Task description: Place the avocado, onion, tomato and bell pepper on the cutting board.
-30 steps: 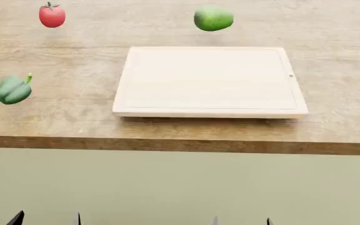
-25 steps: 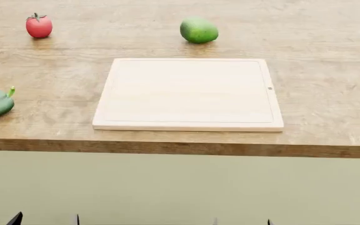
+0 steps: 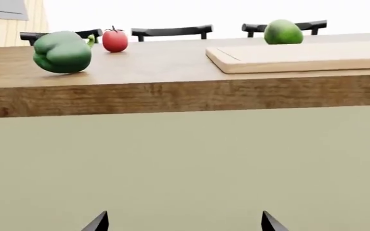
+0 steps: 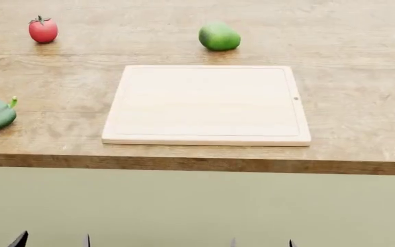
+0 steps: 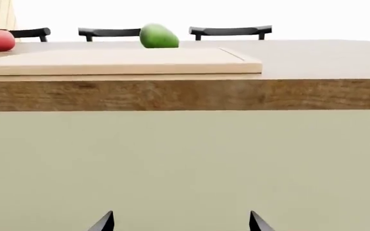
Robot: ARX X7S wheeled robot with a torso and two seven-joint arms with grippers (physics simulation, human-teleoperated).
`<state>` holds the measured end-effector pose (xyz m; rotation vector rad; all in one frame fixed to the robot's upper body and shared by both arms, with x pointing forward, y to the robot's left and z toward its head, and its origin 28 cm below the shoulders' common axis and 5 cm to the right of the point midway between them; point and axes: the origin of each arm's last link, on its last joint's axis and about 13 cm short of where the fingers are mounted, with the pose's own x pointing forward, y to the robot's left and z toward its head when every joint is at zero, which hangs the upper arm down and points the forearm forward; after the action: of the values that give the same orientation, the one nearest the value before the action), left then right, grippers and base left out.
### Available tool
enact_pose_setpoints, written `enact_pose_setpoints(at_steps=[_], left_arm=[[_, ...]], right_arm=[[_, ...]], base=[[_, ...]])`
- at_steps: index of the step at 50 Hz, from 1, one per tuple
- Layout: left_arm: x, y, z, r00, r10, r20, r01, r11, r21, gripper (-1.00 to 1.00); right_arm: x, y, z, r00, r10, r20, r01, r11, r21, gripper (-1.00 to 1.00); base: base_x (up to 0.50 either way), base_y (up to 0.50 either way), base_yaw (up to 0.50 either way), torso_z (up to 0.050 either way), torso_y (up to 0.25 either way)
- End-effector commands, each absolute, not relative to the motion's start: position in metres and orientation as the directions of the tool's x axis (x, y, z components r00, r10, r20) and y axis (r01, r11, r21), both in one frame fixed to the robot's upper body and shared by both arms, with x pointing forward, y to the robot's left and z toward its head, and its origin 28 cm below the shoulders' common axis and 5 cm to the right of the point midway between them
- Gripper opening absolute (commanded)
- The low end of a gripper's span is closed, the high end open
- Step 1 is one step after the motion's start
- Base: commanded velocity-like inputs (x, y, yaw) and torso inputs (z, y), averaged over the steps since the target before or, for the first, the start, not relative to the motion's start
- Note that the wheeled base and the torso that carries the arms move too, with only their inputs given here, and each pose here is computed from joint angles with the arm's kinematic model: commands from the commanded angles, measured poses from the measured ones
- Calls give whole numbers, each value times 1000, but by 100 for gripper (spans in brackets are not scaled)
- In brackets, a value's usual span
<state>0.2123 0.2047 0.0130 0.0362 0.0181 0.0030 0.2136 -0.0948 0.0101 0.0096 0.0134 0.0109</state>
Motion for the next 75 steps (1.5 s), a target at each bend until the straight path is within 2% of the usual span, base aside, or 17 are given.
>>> enact_pose_setpoints(at_steps=[1, 31, 35, 39, 42, 48, 54, 65, 75], left_arm=[[211, 207, 12, 999, -17, -33, 18, 1000, 16, 100], [209, 203, 18, 998, -48, -34, 48, 999, 3, 100], [209, 203, 26, 999, -48, 3, 48, 997, 55, 100], [204, 207, 82, 992, -96, 88, 90, 994, 62, 100], [198, 215, 149, 967, -165, 196, 143, 982, 123, 100], [190, 227, 223, 930, -214, 299, 165, 970, 180, 100], [181, 231, 249, 921, -223, 321, 161, 965, 208, 100], [173, 230, 255, 923, -229, 309, 169, 963, 210, 100], [170, 231, 269, 914, -230, 336, 156, 960, 233, 100]], right_arm=[[213, -93, 10, 1000, 16, -16, -15, 999, 28, 100], [212, -96, 11, 1000, 13, -5, -13, 1000, 19, 100], [217, -97, 18, 1000, 14, -4, -14, 1000, 19, 100], [218, -104, 69, 997, 16, 75, -12, 999, -49, 100], [213, -111, 133, 976, 59, 209, -31, 990, -134, 100], [198, -122, 215, 949, 87, 303, -61, 994, -96, 100], [199, -126, 243, 942, 82, 325, -61, 995, -76, 100], [193, -129, 253, 937, 66, 342, -23, 991, -128, 100], [192, -134, 280, 949, 55, 311, -32, 996, -78, 100]], base=[[0, 0, 0, 50, 0], [0, 0, 0, 50, 0], [0, 0, 0, 25, 0], [0, 0, 0, 0, 0], [0, 0, 0, 0, 0], [0, 0, 0, 0, 0], [0, 0, 0, 0, 0], [0, 289, 0, 0, 0], [109, 0, 0, 0, 0]])
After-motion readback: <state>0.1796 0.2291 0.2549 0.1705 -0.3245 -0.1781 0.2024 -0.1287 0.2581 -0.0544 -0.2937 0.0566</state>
